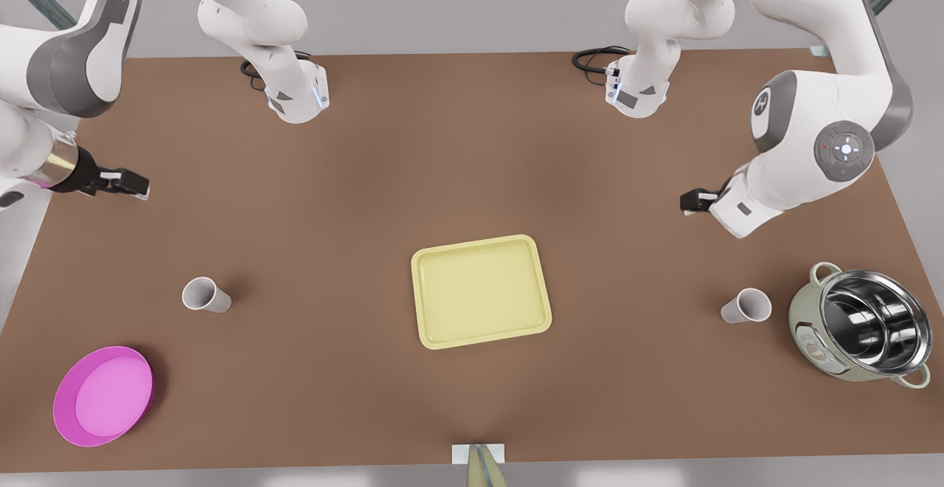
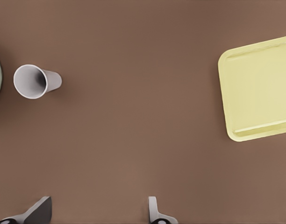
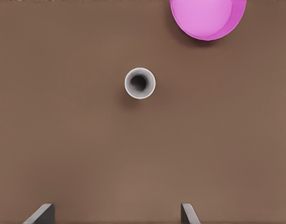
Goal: Use both arms to respectively pick up the white IKEA cups from the middle-left and middle-right positions, then place the white IKEA cups onto the middle-middle tray, ensuring that the cups remain upright and do not tip over
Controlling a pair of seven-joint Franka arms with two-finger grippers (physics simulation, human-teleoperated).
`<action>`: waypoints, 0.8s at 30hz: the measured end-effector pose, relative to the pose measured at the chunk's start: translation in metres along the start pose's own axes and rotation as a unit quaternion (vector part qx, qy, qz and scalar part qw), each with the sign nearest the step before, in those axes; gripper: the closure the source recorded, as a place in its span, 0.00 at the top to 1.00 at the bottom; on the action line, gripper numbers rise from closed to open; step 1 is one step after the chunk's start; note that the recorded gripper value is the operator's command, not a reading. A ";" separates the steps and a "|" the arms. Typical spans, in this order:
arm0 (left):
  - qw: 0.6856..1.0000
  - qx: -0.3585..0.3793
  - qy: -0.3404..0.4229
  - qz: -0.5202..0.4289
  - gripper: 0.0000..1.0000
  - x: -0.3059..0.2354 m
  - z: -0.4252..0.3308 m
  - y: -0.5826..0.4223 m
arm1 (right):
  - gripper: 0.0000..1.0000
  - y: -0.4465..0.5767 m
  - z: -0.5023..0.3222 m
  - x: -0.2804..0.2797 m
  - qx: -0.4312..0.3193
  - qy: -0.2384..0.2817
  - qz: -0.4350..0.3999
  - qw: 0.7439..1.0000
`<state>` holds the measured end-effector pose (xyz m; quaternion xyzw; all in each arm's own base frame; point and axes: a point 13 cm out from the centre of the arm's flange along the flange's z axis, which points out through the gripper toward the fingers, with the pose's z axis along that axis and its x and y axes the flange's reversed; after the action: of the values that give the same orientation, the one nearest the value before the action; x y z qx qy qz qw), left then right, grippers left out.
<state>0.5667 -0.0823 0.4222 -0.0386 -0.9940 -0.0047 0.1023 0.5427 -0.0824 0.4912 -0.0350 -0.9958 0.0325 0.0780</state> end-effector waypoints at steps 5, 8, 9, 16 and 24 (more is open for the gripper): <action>0.999 0.005 0.012 -0.037 1.00 -0.044 0.036 0.024 | 1.00 -0.006 0.077 -0.060 0.011 0.047 -0.006 0.999; 0.995 0.013 0.009 -0.100 1.00 -0.125 0.112 0.114 | 1.00 -0.029 0.155 -0.092 -0.001 0.082 0.009 0.997; 0.994 0.015 0.005 -0.111 1.00 -0.138 0.131 0.137 | 1.00 -0.037 0.176 -0.100 -0.006 0.088 0.014 0.996; 0.994 0.007 -0.020 -0.111 1.00 -0.170 0.189 0.176 | 1.00 -0.045 0.286 -0.117 -0.040 0.085 0.028 0.995; 0.995 0.006 0.024 -0.100 1.00 -0.159 0.263 0.184 | 1.00 -0.044 0.350 -0.136 -0.045 0.038 0.034 0.998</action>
<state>0.6824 0.0939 0.1325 0.0619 -0.9902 -0.0099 0.1250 0.6190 -0.1569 0.1283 -0.0731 -0.9909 -0.0114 0.1129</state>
